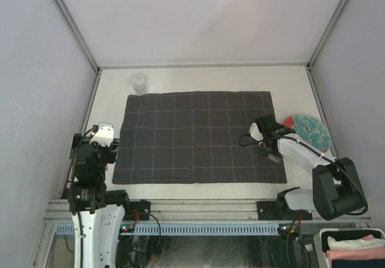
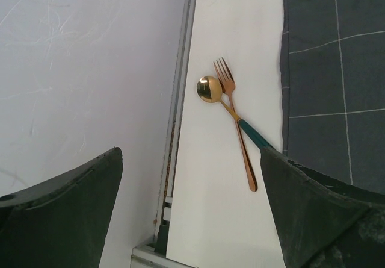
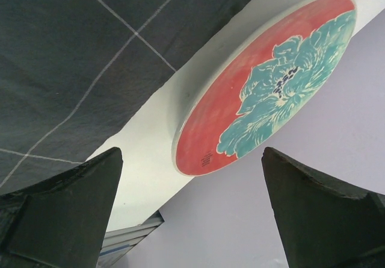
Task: Set the dinner table for one person
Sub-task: Pick up the plate at the center of the board.
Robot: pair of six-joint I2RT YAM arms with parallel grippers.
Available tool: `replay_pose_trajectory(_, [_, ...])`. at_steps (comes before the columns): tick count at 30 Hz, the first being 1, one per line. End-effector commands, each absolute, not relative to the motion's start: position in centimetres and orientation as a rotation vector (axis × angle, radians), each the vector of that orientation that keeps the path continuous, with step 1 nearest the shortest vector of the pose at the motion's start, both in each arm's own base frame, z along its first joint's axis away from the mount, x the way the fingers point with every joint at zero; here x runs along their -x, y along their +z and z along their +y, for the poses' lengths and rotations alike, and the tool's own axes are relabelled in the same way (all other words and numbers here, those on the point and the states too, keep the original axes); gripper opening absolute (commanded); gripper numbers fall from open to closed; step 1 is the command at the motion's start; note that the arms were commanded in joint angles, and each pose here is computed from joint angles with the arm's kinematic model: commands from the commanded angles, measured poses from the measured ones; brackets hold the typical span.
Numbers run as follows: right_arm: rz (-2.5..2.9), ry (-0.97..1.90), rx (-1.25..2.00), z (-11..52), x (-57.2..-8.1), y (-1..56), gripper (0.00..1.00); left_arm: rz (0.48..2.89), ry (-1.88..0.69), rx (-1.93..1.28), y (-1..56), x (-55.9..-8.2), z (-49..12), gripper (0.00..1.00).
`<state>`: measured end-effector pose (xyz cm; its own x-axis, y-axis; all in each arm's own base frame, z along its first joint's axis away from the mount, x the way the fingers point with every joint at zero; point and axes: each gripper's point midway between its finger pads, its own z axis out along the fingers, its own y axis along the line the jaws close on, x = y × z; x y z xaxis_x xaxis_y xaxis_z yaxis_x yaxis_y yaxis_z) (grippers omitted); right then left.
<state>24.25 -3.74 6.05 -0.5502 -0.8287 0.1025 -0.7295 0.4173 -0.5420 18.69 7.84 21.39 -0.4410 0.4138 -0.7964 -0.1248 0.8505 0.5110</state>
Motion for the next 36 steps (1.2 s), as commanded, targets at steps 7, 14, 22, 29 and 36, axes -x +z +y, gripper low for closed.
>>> replay_pose_trajectory(7, [2.502,-0.925,1.297,-6.0,-26.6,5.5,1.00,1.912,0.627,-0.212,22.4,-19.3,8.0,1.00])
replay_pose_trajectory(14, [2.519,-0.885,1.255,-6.0,-27.1,4.6,0.99,1.908,0.628,-0.202,22.6,-19.2,8.0,1.00])
replay_pose_trajectory(22, [2.516,-0.871,1.194,-6.1,-28.0,4.0,0.94,1.904,0.636,-0.199,22.9,-19.1,8.1,1.00])
replay_pose_trajectory(29, [2.555,-0.856,1.142,-7.2,-28.1,2.9,0.85,1.897,0.638,-0.196,23.1,-18.9,8.1,1.00])
replay_pose_trajectory(36, [2.574,-0.844,1.123,-8.1,-28.1,2.5,0.79,1.902,0.626,-0.191,22.8,-18.9,8.0,1.00])
